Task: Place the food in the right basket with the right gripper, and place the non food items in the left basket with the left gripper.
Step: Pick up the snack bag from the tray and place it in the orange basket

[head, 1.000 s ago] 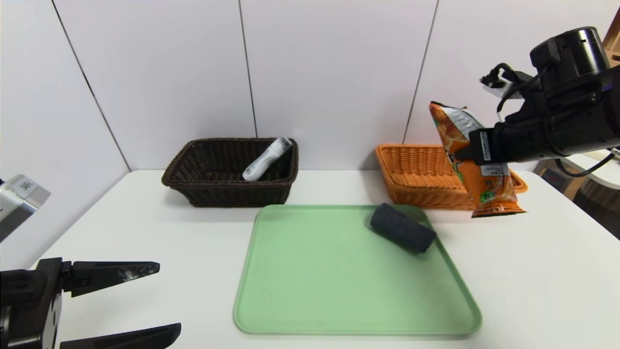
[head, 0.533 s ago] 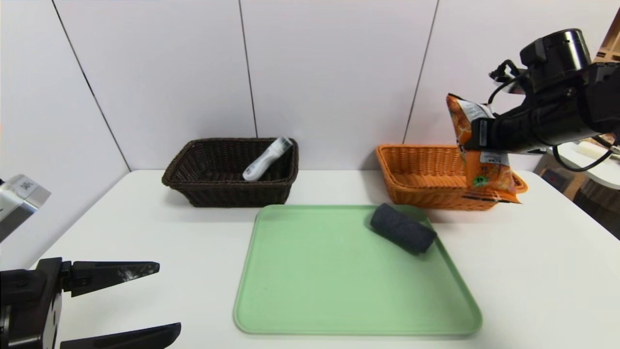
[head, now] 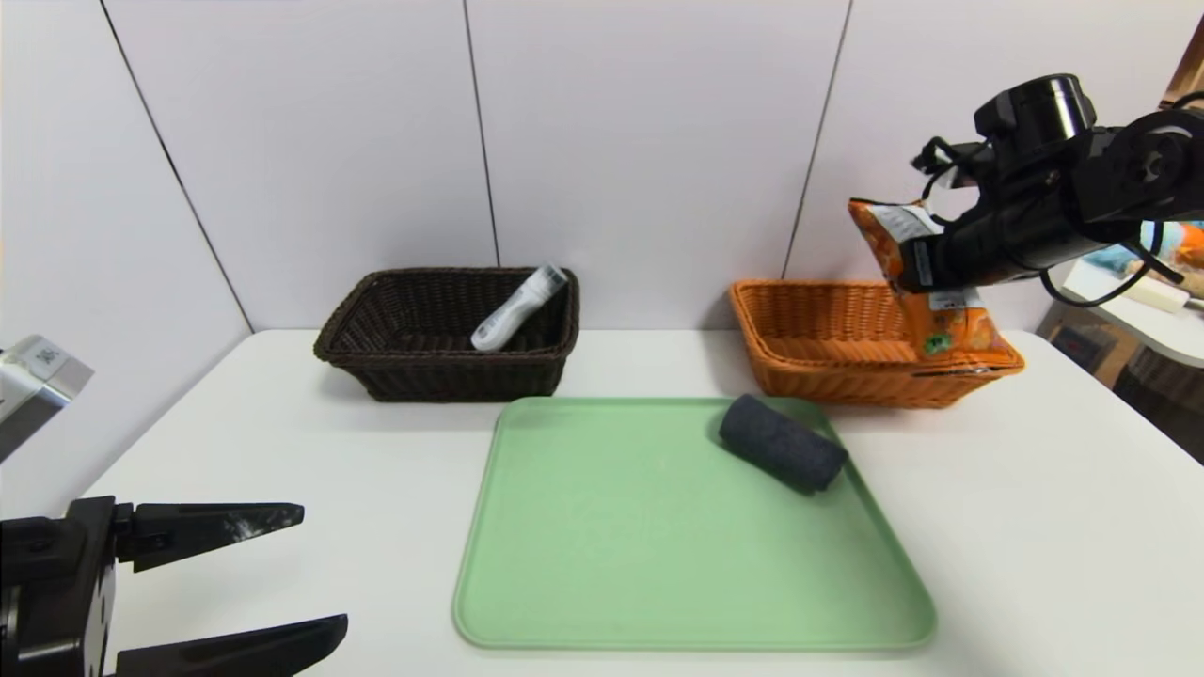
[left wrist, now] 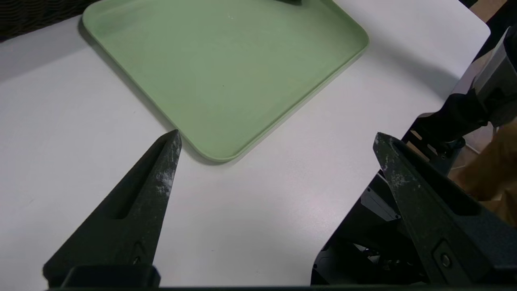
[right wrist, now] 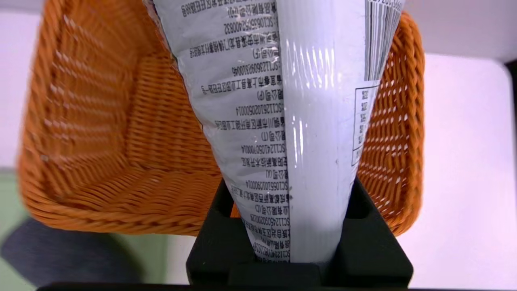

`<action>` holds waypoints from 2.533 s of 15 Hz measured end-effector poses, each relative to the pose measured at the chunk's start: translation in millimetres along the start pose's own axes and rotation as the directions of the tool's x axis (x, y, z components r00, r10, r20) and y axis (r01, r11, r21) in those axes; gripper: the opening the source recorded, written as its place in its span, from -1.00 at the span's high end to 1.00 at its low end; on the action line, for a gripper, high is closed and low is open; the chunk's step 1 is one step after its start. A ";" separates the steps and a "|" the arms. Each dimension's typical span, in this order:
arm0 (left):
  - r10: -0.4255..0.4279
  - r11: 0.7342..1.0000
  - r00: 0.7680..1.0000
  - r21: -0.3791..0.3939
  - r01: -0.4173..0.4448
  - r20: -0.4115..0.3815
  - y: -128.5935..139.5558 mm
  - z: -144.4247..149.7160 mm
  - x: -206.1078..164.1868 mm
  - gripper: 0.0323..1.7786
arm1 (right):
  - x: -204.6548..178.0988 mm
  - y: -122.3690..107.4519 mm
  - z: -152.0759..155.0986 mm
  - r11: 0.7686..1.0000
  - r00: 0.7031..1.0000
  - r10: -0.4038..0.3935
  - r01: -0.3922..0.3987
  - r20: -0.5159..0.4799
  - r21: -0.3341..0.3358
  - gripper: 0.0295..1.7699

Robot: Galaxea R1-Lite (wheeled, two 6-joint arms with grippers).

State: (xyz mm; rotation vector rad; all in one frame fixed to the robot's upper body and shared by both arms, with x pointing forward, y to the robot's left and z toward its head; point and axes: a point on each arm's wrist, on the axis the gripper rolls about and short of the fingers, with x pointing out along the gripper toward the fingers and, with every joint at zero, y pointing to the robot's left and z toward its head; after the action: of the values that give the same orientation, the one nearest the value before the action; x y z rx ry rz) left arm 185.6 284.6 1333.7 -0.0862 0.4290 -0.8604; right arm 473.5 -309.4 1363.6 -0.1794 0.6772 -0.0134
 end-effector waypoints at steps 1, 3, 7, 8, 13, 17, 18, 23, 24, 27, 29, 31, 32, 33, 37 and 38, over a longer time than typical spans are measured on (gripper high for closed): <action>0.001 1.000 1.000 0.000 -0.001 0.001 0.2 0.1 -0.1 -0.90 | 4.6 -1.0 0.8 0.997 1.000 -0.004 0.004 -0.001 -0.077 0.53; 0.005 1.000 1.000 -0.005 -0.005 -0.002 0.7 -1.0 0.0 -0.90 | 13.9 -3.9 3.0 0.970 1.000 -0.016 0.018 0.010 -0.243 0.53; 0.006 1.000 1.000 -0.013 -0.006 -0.012 1.5 -4.1 0.9 -0.90 | 33.6 -6.5 11.4 0.855 0.994 -0.039 0.087 0.103 -0.512 0.53; 0.006 1.000 1.000 -0.014 -0.006 -0.012 1.5 -4.3 0.8 -0.90 | 36.6 -7.5 11.1 0.818 0.994 -0.043 0.095 0.105 -0.567 0.53; 0.013 1.000 1.000 -0.022 -0.014 -0.018 2.9 -6.5 1.1 -0.90 | 45.6 -7.9 7.3 0.636 0.996 -0.043 0.089 0.080 -0.767 0.53; 0.025 0.999 1.000 -0.027 -0.026 -0.011 3.7 -7.7 -1.0 -0.90 | 57.1 -1.7 3.7 0.526 0.996 -0.063 0.085 0.061 -0.846 0.53; 0.029 0.999 1.000 -0.027 -0.029 -0.009 3.9 -7.8 -1.4 -0.90 | 61.0 0.5 2.2 0.497 0.995 -0.084 0.085 0.050 -0.864 0.54; 0.037 0.999 0.999 -0.035 -0.037 -0.017 5.1 -11.5 -1.3 -0.90 | 77.9 15.5 -6.1 0.428 0.997 -0.082 0.039 0.005 -0.903 0.54; 0.037 0.999 0.999 -0.037 -0.038 -0.019 5.3 -12.1 -1.2 -0.90 | 80.6 20.1 -7.1 0.423 0.997 -0.074 0.032 0.001 -0.906 0.54; 0.043 0.998 0.999 -0.040 -0.043 -0.020 5.9 -13.2 -1.4 -0.90 | 84.7 32.5 -10.0 0.403 0.999 -0.051 0.005 -0.017 -0.915 0.54; 0.047 0.998 0.999 -0.044 -0.048 -0.023 6.6 -14.4 -1.4 -0.90 | 87.8 39.2 -11.2 0.396 0.999 -0.041 -0.002 -0.020 -0.918 0.54; 0.049 0.998 0.999 -0.044 -0.050 -0.022 6.5 -15.0 -1.9 -0.90 | 90.0 43.3 -12.9 0.388 0.999 -0.034 -0.013 -0.028 -0.922 0.29; 0.048 0.998 0.999 -0.044 -0.049 -0.022 6.3 -15.4 -2.1 -0.90 | 91.7 45.0 -12.8 0.393 0.999 -0.034 -0.008 -0.023 -0.919 0.13; 0.049 0.998 0.999 -0.044 -0.050 -0.022 6.3 -16.0 -2.3 -0.90 | 92.7 47.0 -13.0 0.392 0.999 -0.032 -0.008 -0.022 -0.920 0.01; 0.049 0.998 0.999 -0.044 -0.050 -0.020 5.9 -16.6 -3.0 -0.90 | 90.9 48.2 -11.8 0.390 0.999 -0.028 -0.005 -0.017 -0.921 -0.37; 0.049 0.998 0.999 -0.043 -0.050 -0.019 5.7 -16.7 -3.4 -0.90 | 87.2 47.3 -9.8 0.392 1.000 -0.027 0.002 -0.010 -0.920 -0.44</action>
State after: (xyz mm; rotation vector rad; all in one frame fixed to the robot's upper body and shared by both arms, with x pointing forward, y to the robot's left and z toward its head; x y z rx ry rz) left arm 181.1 292.5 1318.3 -0.1076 0.4644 -0.8041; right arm 533.2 -270.5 1293.8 -1.3076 0.6394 0.3704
